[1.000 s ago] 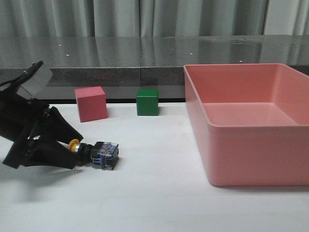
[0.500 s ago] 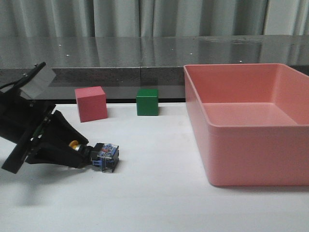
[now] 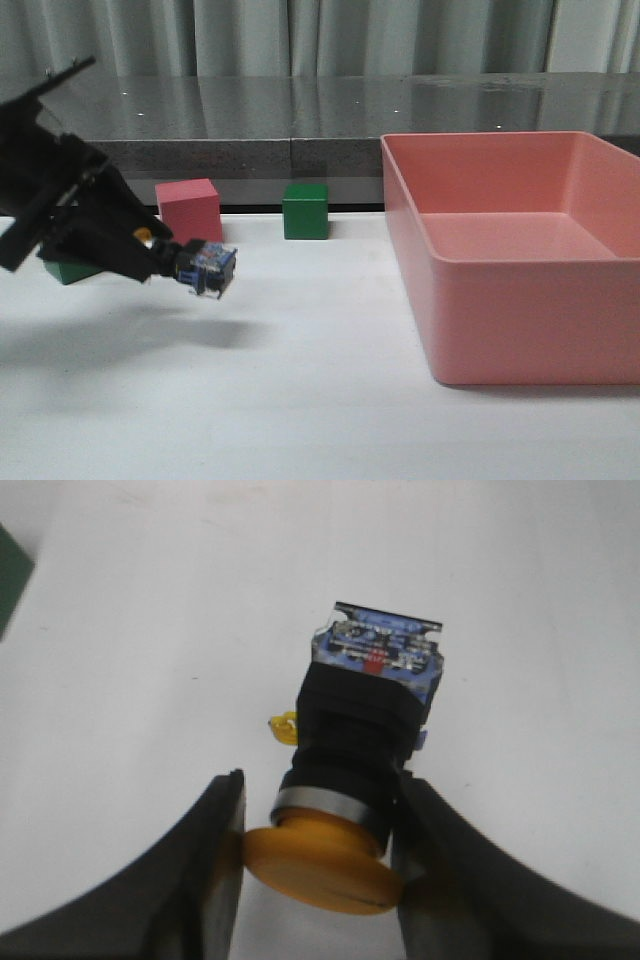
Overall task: Place and stand button with both arms
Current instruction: 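Lift the button with the left gripper and rotate it cap-up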
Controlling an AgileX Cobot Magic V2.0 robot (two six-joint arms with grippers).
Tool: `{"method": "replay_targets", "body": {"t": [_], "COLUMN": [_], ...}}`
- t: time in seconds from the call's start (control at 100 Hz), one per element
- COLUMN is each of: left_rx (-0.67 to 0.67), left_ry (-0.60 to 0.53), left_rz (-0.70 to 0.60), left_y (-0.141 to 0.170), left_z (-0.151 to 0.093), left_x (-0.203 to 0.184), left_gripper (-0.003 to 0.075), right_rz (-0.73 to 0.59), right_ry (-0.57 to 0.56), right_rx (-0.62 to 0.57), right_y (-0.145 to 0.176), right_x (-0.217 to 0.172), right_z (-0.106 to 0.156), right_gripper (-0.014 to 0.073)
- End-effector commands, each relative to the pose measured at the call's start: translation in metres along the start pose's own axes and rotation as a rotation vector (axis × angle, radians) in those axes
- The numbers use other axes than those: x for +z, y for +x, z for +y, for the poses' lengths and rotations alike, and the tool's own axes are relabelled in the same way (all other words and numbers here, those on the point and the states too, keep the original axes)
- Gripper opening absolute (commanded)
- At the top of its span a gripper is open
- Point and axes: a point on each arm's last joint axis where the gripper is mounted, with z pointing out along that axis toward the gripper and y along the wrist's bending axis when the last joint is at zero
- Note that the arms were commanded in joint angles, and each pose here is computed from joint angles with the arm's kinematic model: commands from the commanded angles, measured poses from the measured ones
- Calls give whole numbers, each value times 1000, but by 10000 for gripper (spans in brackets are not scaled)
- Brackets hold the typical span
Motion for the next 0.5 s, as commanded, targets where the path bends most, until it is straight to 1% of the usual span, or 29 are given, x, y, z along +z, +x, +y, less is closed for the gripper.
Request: {"method": "replay_targets", "body": {"t": [0.0,0.12,0.13,0.19,0.22,0.24,0.27,0.34,0.37,0.41,0.44,0.49], "left_rx": [67,138,125,159,154,175,165,189,221,231,265,290], "left_ry": [-82,-164,-172,-194,-206,-209,-225,-261,-280,-306,-321,-350], "left_rz": [81,295,305,407,448,482,524,632,690,738,784,825], "left_y": [-46,-78,-80,-93,-99,-103,-107,-116,-120,-125,-128,-135], "left_z": [4,4,4,2,0,0,-1,-4,-6,-8,-9,-12], "left_x": [-35,-56,-56,-61,-61,-61,-60,-54,-50,-46,-42,-35], "left_gripper": [-19,-19,-19,-19,-19,-20,-19,-19,-19,-19,-19,-19], "right_rz": [-87,-87,-87,-87,-87,-87,-87,-87,-87,-86,-85,-83], "right_ry": [28,28,28,28,28,28,28,28,28,28,27,26], "right_rx": [9,9,9,9,9,9,9,9,9,9,9,9], "right_y": [-13,-13,-13,-13,-13,-13,-13,-13,-13,-13,-13,-13], "right_x": [-5,-5,-5,-5,-5,-5,-5,-5,-5,-5,-5,-5], "right_z": [-3,-3,-3,-3,-3,-3,-3,-3,-3,-3,-3,-3], "right_gripper": [-69,-69,-69,-69,-69,-69,-69,-69,-69,-69,-69,-69]}}
